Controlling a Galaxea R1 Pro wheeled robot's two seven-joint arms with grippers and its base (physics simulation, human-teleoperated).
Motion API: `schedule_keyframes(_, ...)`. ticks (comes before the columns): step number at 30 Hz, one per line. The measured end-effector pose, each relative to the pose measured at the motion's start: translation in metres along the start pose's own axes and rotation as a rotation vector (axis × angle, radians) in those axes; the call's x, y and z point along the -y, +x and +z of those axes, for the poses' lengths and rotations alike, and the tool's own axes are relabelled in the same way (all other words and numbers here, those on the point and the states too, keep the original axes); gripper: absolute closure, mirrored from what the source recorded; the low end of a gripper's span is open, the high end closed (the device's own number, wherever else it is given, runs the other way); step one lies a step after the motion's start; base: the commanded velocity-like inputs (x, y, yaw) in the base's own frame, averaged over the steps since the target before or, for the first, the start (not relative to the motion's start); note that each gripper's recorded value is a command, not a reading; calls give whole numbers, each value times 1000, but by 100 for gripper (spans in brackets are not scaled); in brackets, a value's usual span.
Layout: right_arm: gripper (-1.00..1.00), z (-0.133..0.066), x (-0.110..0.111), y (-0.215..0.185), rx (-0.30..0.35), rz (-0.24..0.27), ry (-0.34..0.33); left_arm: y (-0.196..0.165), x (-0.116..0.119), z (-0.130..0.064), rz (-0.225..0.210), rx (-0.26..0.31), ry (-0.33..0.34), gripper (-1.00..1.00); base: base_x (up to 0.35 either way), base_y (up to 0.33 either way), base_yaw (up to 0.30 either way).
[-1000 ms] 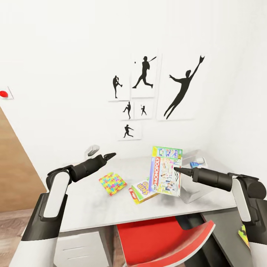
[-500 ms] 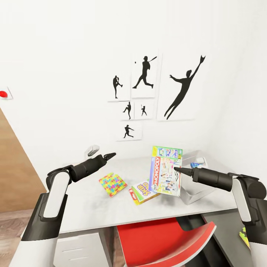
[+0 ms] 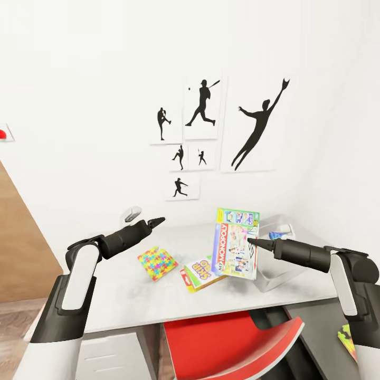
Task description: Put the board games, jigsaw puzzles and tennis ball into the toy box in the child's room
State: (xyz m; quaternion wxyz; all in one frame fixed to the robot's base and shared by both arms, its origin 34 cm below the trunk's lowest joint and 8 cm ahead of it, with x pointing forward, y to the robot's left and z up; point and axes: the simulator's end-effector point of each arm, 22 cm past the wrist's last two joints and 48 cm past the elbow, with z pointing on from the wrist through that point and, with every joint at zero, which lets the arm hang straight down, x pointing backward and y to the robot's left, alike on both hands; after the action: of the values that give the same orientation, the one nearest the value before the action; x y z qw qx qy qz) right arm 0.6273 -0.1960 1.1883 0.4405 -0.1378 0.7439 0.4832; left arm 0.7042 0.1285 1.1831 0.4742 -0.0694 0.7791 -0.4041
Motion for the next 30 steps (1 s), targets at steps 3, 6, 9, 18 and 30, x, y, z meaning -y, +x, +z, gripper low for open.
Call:
schedule_keyframes(3, 100, 0, 0, 0, 0, 0, 0, 0, 0, 0, 0, 0, 0, -100, 57, -163, 0)
schedule_keyframes(6, 100, 0, 0, 0, 0, 0, 0, 0, 0, 0, 0, 0, 0, -100, 27, -75, 0)
schedule_keyframes(9, 100, 0, 0, 0, 0, 0, 0, 0, 0, 0, 0, 0, -1, -100, 9, -25, 0)
schedule_keyframes(18, 100, 0, 0, 0, 0, 0, -2, 0, 0, 0, 0, 0, -1, -100, 2, -5, 0)
schedule_keyframes(30, 100, 0, 0, 0, 0, 0, -2, 0, 0, 0, 0, 0, -1, -100, 0, -89, 0)
